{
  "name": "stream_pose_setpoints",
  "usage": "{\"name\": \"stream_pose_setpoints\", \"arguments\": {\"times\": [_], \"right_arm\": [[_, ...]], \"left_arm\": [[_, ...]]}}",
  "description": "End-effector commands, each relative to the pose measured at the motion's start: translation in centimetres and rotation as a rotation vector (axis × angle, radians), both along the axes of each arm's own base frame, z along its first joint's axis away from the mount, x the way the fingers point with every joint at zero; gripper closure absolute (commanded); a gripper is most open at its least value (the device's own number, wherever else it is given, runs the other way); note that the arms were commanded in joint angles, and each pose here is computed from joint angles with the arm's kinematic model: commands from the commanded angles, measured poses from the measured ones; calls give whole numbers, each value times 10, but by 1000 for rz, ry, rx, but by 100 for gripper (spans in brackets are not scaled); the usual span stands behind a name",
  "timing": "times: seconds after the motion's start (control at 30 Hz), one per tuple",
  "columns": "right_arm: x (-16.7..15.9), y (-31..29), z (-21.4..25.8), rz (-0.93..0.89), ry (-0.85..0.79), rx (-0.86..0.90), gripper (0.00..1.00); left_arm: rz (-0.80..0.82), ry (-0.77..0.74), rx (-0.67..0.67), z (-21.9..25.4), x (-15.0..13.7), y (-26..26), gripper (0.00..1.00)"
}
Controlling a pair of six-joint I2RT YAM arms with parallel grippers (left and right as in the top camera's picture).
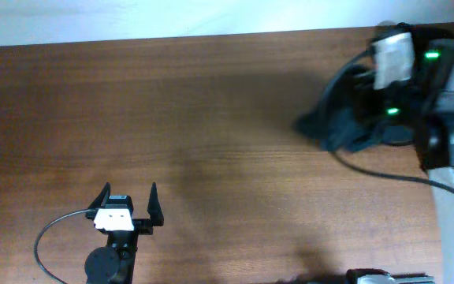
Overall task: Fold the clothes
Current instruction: 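Grasp a black garment with the right gripper and drag it to center, then reach the left gripper to the black garment and grasp its edge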
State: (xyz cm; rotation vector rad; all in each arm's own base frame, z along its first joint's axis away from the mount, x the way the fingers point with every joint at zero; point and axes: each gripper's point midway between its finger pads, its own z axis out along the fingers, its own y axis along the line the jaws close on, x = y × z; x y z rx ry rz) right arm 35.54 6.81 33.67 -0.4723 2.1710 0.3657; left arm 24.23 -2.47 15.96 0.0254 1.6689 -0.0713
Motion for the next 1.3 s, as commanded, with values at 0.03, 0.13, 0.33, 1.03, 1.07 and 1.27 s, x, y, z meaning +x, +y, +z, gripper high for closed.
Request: {"name": "stream_pose_setpoints", "arguments": {"times": [0.03, 0.13, 0.33, 1.03, 1.07, 1.27], "right_arm": [[-8, 56, -4, 181, -5, -32, 96], [-12, 80, -17, 228, 20, -80, 96], [-22, 125, -39, 332, 69, -121, 96], [-13, 142, -34, 212, 121, 14, 96], [-11, 143, -32, 203, 119, 26, 96], [-2, 147, -21, 141, 106, 109, 96]], "left_arm": [[0, -3, 14, -1, 0, 1, 1], [0, -3, 14, -1, 0, 1, 1], [0, -3, 14, -1, 0, 1, 1], [-443, -116, -151, 45, -23, -72, 1], [-459, -75, -191, 43, -26, -75, 1], [-501, 153, -207, 51, -49, -81, 1]]}}
